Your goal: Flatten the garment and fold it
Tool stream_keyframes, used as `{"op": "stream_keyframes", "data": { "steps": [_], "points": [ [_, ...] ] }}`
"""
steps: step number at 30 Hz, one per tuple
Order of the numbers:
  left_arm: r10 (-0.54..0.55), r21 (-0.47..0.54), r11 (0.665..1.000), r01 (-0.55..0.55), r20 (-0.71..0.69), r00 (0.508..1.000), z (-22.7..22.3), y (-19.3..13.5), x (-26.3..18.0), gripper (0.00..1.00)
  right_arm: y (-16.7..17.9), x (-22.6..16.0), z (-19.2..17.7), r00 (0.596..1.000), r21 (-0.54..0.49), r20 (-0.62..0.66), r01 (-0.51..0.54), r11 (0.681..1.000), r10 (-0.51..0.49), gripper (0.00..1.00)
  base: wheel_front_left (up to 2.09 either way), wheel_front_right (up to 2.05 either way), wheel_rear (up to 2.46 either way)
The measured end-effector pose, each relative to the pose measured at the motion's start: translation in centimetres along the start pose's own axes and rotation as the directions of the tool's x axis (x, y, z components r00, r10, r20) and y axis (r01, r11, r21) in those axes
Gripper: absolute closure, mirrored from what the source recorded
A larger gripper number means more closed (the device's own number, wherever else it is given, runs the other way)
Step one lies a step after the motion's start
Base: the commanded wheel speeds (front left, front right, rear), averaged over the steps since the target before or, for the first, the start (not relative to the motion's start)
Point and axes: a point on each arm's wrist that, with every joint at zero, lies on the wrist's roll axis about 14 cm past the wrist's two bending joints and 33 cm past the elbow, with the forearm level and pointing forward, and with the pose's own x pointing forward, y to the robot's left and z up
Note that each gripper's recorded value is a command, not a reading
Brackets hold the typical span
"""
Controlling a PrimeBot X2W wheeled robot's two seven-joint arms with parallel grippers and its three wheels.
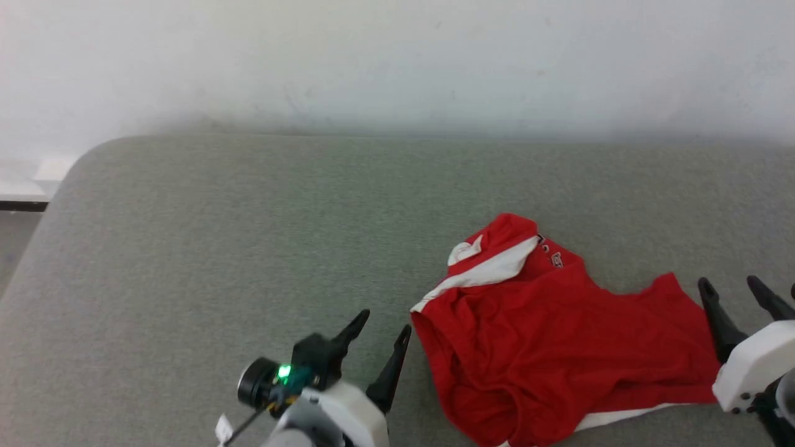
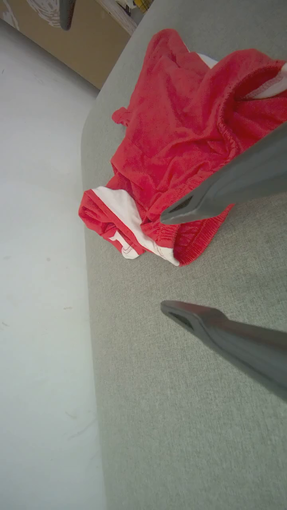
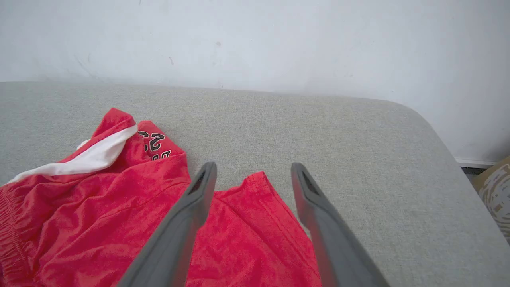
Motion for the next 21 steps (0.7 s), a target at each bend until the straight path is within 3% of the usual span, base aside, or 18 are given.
{"op": "stream_keyframes", "data": {
  "steps": [5, 12, 18, 19, 20, 21],
  "points": [
    [-0.064, 0.014, 0.998, 0.067, -0.147, 0.987, -1.4, -0.6, 3.1, 0.00, 0.3, -1.2, -0.8, 0.999, 0.059, 0.049, 0.012, 0.998, -0.015, 0.00, 0.00, 0.00, 0.00],
    [-0.112, 0.070, 0.987, 0.145, -0.347, 0.931, -4.4, -0.5, 5.9, 0.00, -1.3, -2.2, -3.6, 0.996, 0.124, 0.006, 0.083, 0.989, -0.084, 0.00, 0.00, 0.00, 0.00],
    [-0.181, 0.047, 0.975, 0.219, -0.412, 0.893, -6.1, -2.1, 7.1, 0.00, -2.9, -2.8, -6.1, 0.988, 0.144, -0.059, 0.149, 0.978, -0.141, 0.00, 0.00, 0.00, 0.00],
    [-0.192, 0.042, 0.972, 0.230, -0.418, 0.888, -6.3, -2.4, 7.3, 0.06, -3.1, -2.8, -6.5, 0.986, 0.145, -0.070, 0.157, 0.977, -0.148, 0.00, 0.00, 0.00, 0.00],
    [-0.205, 0.041, 0.969, 0.245, -0.427, 0.881, -6.6, -2.7, 7.3, 0.66, -3.2, -2.8, -6.9, 0.985, 0.146, -0.078, 0.164, 0.976, -0.153, 0.00, 0.00, 0.00, 0.00],
    [-0.215, 0.043, 0.965, 0.258, -0.435, 0.875, -6.9, -2.9, 7.3, 1.00, -3.3, -2.8, -7.2, 0.984, 0.146, -0.087, 0.169, 0.975, -0.157, 0.00, 0.00, 0.00, 0.00]
  ]
}}
